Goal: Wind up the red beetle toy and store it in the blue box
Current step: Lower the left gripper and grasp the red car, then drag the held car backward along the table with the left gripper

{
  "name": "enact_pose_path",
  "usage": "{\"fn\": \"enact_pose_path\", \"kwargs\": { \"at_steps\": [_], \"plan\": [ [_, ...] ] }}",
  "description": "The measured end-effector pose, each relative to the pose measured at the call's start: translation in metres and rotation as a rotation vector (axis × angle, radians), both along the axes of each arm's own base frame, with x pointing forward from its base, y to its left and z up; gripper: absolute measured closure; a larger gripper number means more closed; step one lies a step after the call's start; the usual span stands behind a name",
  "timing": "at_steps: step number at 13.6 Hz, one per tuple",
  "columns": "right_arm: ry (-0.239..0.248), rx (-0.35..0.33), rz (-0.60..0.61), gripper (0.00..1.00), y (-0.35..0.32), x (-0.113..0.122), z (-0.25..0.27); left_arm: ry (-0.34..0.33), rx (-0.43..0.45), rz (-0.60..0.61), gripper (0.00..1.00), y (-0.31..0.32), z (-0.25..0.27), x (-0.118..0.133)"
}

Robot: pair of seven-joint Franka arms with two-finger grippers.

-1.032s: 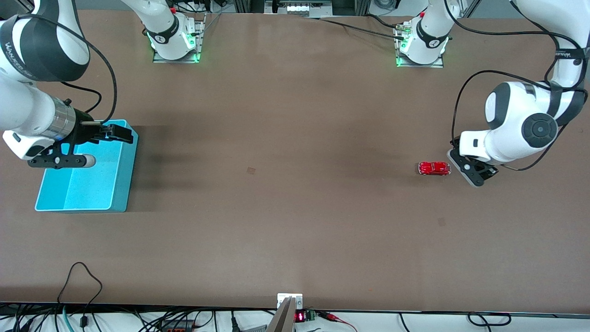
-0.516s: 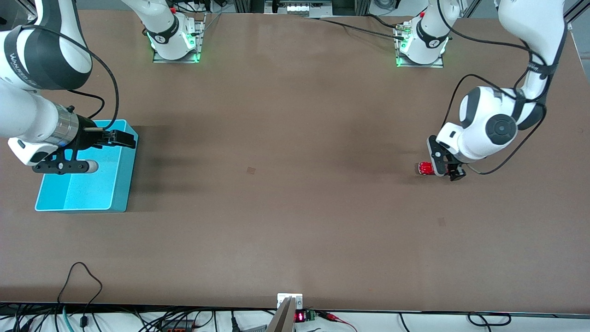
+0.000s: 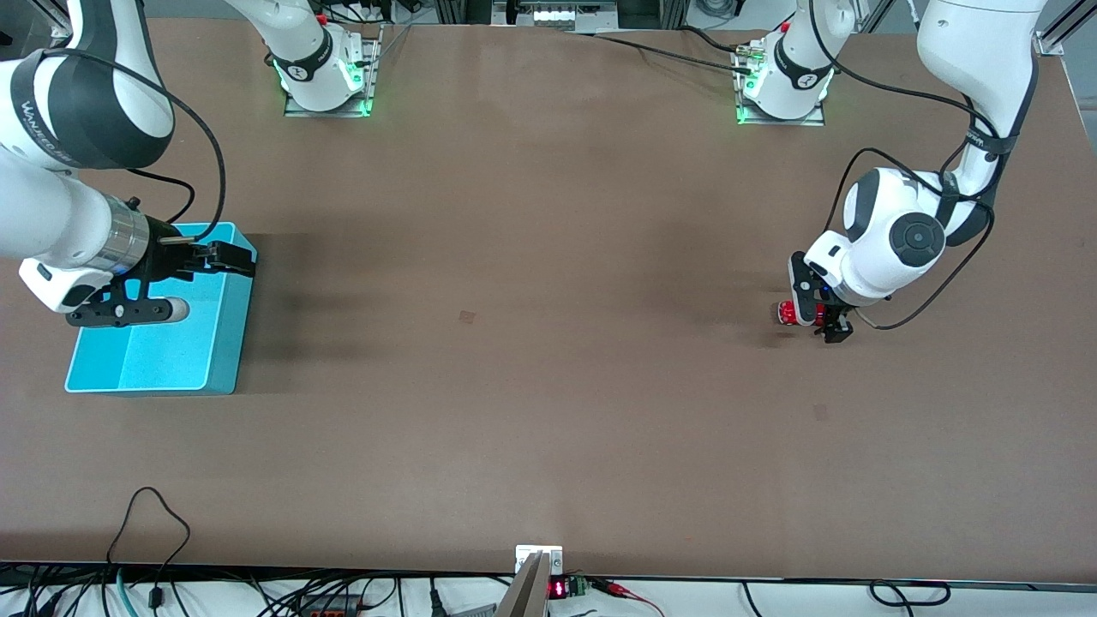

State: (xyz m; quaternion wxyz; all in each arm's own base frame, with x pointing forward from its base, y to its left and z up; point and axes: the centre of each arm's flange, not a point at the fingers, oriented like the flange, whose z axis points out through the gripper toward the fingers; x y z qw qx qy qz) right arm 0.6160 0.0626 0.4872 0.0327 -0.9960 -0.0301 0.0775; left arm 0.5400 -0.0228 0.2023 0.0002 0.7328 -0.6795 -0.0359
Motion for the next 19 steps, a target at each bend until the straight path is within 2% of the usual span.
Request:
{"fn": "enact_pose_path", "kwargs": {
  "at_steps": [2,4,6,7,8,9,11,13,15,19],
  "plan": [
    [-0.019,-0.012,0.021,0.0,0.008,0.002,0.007,0.007,-0.002,-0.002,0.0,0.0,-0.008,-0.007],
    [-0.054,-0.088,0.072,0.0,0.02,0.005,0.019,0.009,-0.002,-0.001,0.03,0.001,-0.01,-0.009],
    [-0.076,-0.132,0.106,0.0,0.031,0.008,0.024,0.008,-0.003,-0.001,0.19,0.001,-0.01,-0.009],
    [-0.079,-0.138,0.11,0.0,0.033,0.008,0.025,0.007,-0.003,-0.001,0.19,0.001,-0.01,-0.008],
    [-0.079,-0.14,0.107,0.0,0.03,0.01,0.025,0.007,-0.003,-0.001,0.27,0.001,-0.01,-0.008],
    [-0.08,-0.142,0.098,0.0,0.025,0.012,0.025,0.0,-0.003,-0.001,0.39,0.001,-0.009,-0.007],
    [-0.084,-0.145,0.069,0.0,0.008,0.015,0.027,-0.003,-0.004,0.0,0.42,0.002,-0.008,-0.007],
    [-0.083,-0.136,0.021,0.0,-0.019,0.018,0.028,-0.012,-0.005,0.0,0.55,0.002,-0.007,-0.006],
    [-0.078,-0.132,-0.028,0.0,-0.049,0.019,0.028,-0.015,-0.005,-0.001,0.59,0.002,-0.006,-0.005],
    [-0.045,-0.127,-0.044,0.0,-0.059,0.016,0.026,-0.015,-0.005,0.0,0.59,0.003,-0.006,-0.005]
  ]
}}
